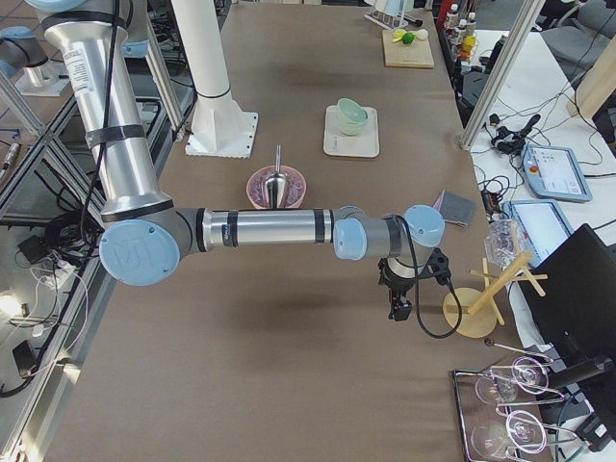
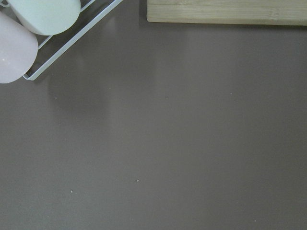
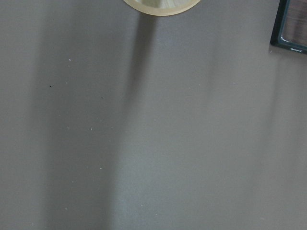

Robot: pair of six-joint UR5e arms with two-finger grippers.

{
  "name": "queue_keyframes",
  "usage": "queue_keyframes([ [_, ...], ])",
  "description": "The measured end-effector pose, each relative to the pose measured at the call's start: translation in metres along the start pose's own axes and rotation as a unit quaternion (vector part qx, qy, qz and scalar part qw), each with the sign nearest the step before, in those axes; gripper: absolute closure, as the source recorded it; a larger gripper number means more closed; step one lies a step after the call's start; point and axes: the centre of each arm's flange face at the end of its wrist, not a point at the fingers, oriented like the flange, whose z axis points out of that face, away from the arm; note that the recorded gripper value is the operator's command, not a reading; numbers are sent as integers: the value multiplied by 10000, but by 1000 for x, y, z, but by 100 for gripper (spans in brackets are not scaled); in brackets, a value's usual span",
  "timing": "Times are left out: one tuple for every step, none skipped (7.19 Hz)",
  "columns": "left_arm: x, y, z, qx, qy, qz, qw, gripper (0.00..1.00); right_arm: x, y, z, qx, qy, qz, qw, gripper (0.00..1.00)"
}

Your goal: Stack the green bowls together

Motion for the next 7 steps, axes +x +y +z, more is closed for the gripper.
queue_keyframes([
  [0,0,0,1,2,2,10000,1,-1,-1,-1,13,-2,70,10000,0],
  [0,0,0,-2,3,-3,10000,1,-2,-1,-3,27,-7,192,9998,0],
  [-1,0,1,-9,4,-13,10000,1,-2,-1,-3,29,-9,269,9996,0],
  [-1,0,1,-16,6,-21,10000,1,-2,-1,-3,24,-12,329,9995,0],
  [-1,0,2,-23,11,-28,10000,1,-2,-1,-3,21,-24,418,9991,0],
  [-2,1,3,-38,70,-47,10000,1,-3,-1,-3,17,-46,525,9986,0],
  [-2,3,7,-78,230,-93,9997,1,-2,-1,-2,4,-80,605,9981,0],
])
